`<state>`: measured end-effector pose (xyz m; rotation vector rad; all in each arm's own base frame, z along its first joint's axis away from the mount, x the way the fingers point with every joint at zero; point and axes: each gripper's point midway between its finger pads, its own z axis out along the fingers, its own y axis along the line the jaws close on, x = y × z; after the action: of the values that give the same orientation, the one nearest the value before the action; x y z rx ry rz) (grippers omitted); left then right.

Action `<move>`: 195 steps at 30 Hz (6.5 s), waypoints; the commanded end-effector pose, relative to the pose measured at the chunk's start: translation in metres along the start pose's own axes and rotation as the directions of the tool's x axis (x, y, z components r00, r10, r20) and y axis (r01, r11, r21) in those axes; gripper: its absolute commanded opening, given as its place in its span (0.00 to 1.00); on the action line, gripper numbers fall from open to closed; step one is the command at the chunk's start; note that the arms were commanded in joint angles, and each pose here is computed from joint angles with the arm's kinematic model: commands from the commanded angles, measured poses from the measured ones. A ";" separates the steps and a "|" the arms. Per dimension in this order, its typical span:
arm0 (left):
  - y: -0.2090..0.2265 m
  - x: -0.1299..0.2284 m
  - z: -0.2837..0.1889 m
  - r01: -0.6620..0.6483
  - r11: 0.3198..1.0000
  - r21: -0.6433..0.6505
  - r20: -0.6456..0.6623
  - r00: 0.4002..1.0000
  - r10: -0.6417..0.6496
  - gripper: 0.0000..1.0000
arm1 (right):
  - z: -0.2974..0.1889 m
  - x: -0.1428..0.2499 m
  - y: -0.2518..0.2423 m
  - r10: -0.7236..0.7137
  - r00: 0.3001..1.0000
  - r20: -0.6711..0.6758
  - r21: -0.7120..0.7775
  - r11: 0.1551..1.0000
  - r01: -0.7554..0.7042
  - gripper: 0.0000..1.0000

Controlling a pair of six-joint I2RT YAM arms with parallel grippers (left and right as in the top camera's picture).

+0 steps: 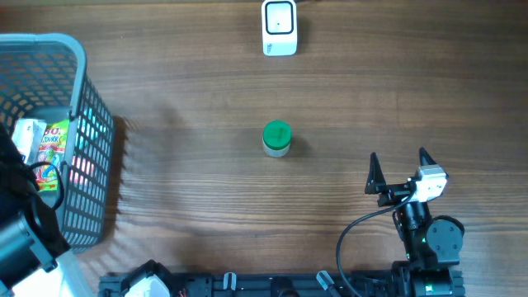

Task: Scan the item barcode
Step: 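Reach into the basket and grasp the Haribo gummy bag with left gripper, then place the Haribo bag on the table beside the canister, then grasp the Kleenex tissue pack in the basket with left gripper, then place the Kleenex pack on the table right of the canister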

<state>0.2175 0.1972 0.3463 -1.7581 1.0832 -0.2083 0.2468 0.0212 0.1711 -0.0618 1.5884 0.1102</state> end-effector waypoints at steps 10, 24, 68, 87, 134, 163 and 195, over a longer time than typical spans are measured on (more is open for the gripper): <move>0.134 0.034 0.142 -0.160 0.768 -0.620 -0.078 0.987 0.143 1.00 | 0.000 0.000 -0.002 0.014 1.000 0.003 0.011 1.000 -0.014 1.00; 0.214 0.070 0.233 -0.520 0.584 -0.623 -0.412 0.853 0.321 0.40 | 0.000 0.000 -0.002 0.015 1.000 0.003 0.011 1.000 -0.015 1.00; 0.198 0.095 0.230 -0.477 0.684 -0.552 -0.467 0.857 0.220 0.04 | 0.000 0.001 -0.002 0.015 1.000 -0.004 0.011 1.000 -0.015 1.00; -0.055 0.128 -0.081 -0.214 0.774 0.596 -0.493 0.662 0.564 0.04 | 0.000 0.001 -0.002 0.015 1.000 -0.004 0.011 1.000 -0.015 1.00; 0.038 0.027 0.081 -0.387 0.890 -0.239 -0.262 0.909 0.325 1.00 | 0.000 0.001 -0.002 0.015 1.000 -0.004 0.011 1.000 -0.015 1.00; 0.236 0.136 0.173 -0.868 0.490 -0.083 -0.894 0.282 0.347 0.49 | 0.000 0.001 -0.002 0.015 1.000 -0.004 0.011 1.000 -0.015 1.00; 0.062 0.520 -0.254 -0.220 -0.019 0.975 -0.085 -0.455 0.886 0.24 | 0.000 0.001 -0.002 0.015 1.000 -0.004 0.011 1.000 -0.015 1.00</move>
<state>0.3251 -0.3347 0.2998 0.4396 2.4437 -0.7940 0.2473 0.0210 0.1691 -0.0607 1.5971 0.1094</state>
